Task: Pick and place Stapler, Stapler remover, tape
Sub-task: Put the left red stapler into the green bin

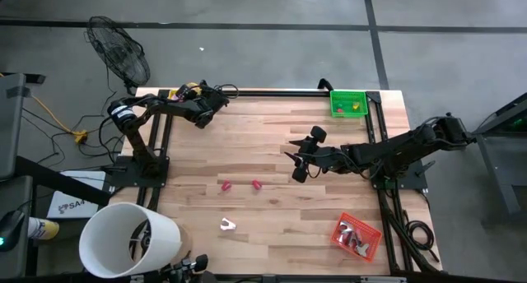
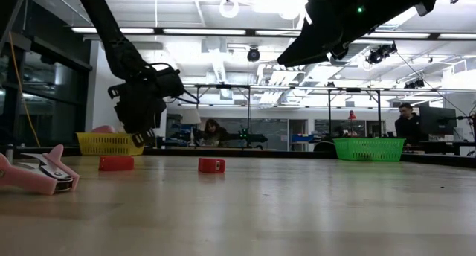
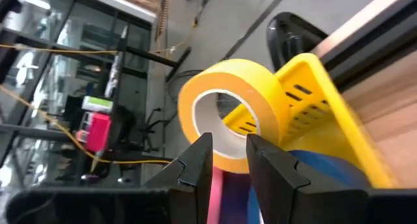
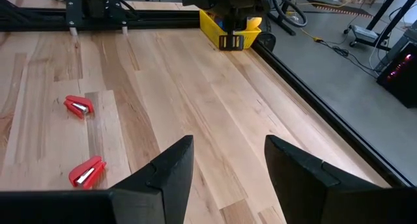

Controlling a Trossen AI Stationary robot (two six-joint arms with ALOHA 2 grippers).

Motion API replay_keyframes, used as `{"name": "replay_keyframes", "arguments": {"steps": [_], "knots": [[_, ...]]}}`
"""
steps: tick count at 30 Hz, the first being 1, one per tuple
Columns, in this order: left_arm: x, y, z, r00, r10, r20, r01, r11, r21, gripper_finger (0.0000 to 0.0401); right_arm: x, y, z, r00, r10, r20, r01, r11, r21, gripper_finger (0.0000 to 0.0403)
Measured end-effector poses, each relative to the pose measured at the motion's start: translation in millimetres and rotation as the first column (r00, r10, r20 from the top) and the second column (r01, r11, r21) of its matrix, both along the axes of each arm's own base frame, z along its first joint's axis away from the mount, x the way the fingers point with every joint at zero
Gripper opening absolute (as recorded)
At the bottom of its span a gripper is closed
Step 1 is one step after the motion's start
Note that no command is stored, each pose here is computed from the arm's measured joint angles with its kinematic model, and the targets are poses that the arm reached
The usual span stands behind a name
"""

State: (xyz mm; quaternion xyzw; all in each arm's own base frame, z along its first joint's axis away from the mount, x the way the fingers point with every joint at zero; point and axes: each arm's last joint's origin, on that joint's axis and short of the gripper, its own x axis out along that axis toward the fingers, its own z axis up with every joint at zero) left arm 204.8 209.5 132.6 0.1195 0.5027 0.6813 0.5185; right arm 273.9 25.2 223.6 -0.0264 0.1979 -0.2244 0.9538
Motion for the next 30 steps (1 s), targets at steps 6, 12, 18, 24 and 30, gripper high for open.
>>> {"name": "replay_keyframes", "arguments": {"steps": [6, 12, 18, 24, 30], "knots": [[0.4, -0.1, -0.5, 1.000, -0.011, 0.013, 0.011, 1.000, -0.015, 0.0094, 0.0, 0.0, 0.0, 1.000, 0.000, 0.000, 0.000, 1.000, 0.000, 0.0181], [2.4, 0.1, -1.9, 0.996, -0.055, 0.066, 0.059, 0.996, -0.071, 0.0094, 0.0, 0.0, 0.1, 1.000, 0.000, 0.000, 0.000, 1.000, 0.000, 0.0181], [3.0, 0.1, -2.1, 0.994, -0.066, 0.083, 0.074, 0.994, -0.085, 0.0094, 0.0, 0.0, 0.0, 1.000, 0.001, 0.000, -0.001, 1.000, 0.000, 0.0181], [2.1, 0.1, -1.5, 0.997, -0.050, 0.058, 0.053, 0.997, -0.064, 0.0094, 0.0, 0.1, 0.0, 1.000, 0.002, 0.000, -0.002, 1.000, 0.001, 0.0181], [2.1, -0.5, 6.7, 0.994, -0.063, 0.086, 0.069, 0.996, -0.065, 0.0094, -0.1, 0.0, -0.2, 1.000, 0.002, -0.003, -0.002, 1.000, 0.001, 0.0181]]}}
